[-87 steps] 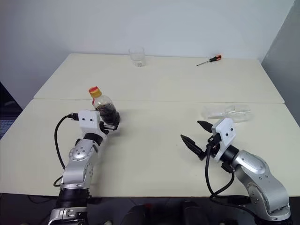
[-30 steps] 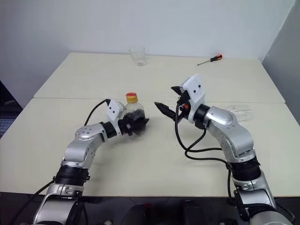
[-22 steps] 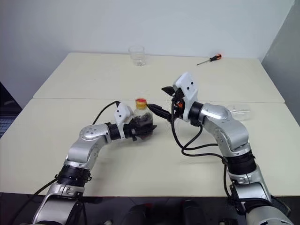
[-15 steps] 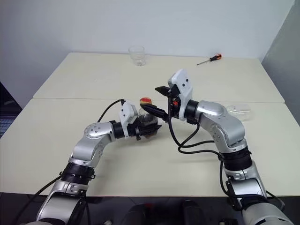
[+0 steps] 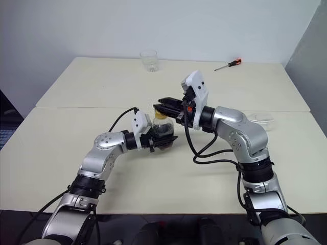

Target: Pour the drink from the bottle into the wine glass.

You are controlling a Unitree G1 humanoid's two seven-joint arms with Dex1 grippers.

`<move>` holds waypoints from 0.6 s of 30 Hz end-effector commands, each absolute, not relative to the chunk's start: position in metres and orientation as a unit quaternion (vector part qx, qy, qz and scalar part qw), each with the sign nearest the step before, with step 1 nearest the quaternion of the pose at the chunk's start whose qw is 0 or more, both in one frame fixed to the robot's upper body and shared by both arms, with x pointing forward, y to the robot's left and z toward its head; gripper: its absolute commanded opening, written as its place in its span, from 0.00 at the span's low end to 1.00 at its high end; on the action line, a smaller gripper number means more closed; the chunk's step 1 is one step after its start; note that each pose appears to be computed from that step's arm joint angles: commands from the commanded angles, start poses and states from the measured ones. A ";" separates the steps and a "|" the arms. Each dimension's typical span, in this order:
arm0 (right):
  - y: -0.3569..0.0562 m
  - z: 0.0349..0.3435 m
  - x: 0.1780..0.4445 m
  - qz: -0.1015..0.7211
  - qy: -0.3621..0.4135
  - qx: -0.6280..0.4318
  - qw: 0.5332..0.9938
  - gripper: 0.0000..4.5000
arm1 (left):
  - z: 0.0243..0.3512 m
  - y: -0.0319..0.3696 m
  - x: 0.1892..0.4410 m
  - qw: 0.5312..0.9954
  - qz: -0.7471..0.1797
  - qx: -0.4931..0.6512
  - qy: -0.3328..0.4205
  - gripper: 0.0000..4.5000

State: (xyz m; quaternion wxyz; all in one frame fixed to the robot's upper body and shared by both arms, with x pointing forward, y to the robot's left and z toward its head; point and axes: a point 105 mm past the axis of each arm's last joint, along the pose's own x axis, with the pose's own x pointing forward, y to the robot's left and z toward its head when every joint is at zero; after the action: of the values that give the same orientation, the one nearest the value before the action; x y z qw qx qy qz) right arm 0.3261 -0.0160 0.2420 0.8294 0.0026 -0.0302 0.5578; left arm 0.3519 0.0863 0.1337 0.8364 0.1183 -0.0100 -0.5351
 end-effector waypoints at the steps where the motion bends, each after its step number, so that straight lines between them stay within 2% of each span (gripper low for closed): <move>1: -0.015 0.257 0.322 0.566 -0.055 0.002 0.823 0.01 | 0.154 0.083 0.355 0.832 -0.536 0.133 -0.046 0.49; 6: -0.018 0.260 0.322 0.564 -0.059 0.009 0.824 0.01 | 0.154 0.085 0.356 0.834 -0.534 0.133 -0.046 0.49; 12: -0.020 0.264 0.324 0.562 -0.061 0.018 0.824 0.43 | 0.155 0.084 0.356 0.834 -0.534 0.132 -0.048 0.49; 18: -0.018 0.262 0.322 0.569 -0.054 0.016 0.820 0.43 | 0.156 0.082 0.357 0.833 -0.535 0.132 -0.051 0.49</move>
State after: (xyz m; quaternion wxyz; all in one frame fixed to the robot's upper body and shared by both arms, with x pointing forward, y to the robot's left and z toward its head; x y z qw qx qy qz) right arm 0.3273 -0.0185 0.2484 0.8276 0.0194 -0.0295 0.5602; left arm 0.3552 0.0859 0.1370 0.8366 0.1205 -0.0125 -0.5342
